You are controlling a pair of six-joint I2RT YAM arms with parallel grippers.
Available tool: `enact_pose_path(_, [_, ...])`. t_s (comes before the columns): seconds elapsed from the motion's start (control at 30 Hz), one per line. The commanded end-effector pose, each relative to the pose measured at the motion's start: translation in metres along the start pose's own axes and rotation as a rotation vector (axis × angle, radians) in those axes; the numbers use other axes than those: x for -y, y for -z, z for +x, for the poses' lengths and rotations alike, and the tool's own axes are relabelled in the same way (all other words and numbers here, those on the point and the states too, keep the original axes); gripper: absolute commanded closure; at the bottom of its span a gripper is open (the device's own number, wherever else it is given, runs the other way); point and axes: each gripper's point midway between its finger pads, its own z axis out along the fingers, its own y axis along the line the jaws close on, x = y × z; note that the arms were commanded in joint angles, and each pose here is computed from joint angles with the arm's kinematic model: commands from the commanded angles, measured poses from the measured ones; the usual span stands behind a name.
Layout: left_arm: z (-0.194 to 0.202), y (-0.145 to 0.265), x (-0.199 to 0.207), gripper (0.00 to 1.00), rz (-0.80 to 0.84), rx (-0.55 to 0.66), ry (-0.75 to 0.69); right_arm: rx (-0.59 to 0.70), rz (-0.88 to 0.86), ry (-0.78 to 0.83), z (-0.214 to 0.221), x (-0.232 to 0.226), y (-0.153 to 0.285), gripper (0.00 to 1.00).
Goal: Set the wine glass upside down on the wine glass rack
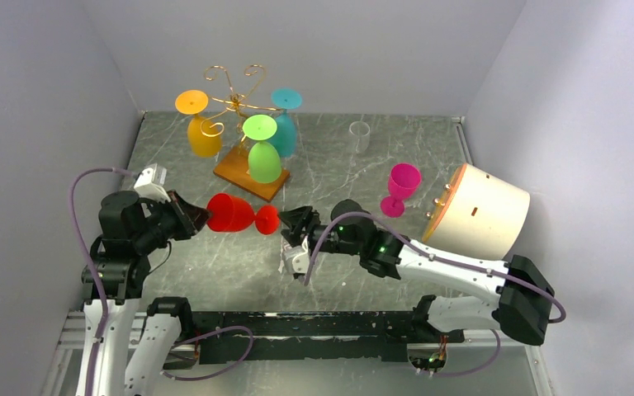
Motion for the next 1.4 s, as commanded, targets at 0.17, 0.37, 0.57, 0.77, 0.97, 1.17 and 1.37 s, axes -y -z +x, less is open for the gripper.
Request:
enact_pose_path(0.17, [0.004, 0.019, 0.043, 0.93, 0.212, -0.061, -0.093, -0.113, -0.099, 0.223, 0.028, -0.040, -0.002, 0.44])
enact_pose_path(0.37, [0.011, 0.019, 0.048, 0.93, 0.249, -0.107, -0.091, -0.129, -0.061, 0.276, 0.029, -0.034, -0.002, 0.50])
enact_pose_path(0.57, [0.014, 0.017, 0.046, 0.93, 0.246, -0.131, -0.089, -0.133, -0.048, 0.303, 0.027, -0.032, -0.002, 0.71])
enact_pose_path(0.77, [0.006, 0.016, 0.043, 0.93, 0.216, -0.092, -0.088, -0.118, -0.049, 0.285, 0.021, -0.034, 0.000, 1.00])
enact_pose_path(0.97, [-0.011, 0.018, 0.042, 0.72, 0.176, 0.005, -0.080, -0.075, -0.048, 0.197, 0.012, -0.036, 0.000, 1.00])
enact_pose_path(1.17, [-0.032, 0.025, 0.044, 0.48, 0.158, 0.124, -0.122, -0.021, -0.052, 0.063, 0.000, -0.040, -0.001, 1.00])
enact_pose_path(1.37, [-0.048, 0.038, 0.053, 0.34, 0.170, 0.217, -0.165, 0.057, -0.048, -0.084, -0.012, -0.051, -0.001, 1.00])
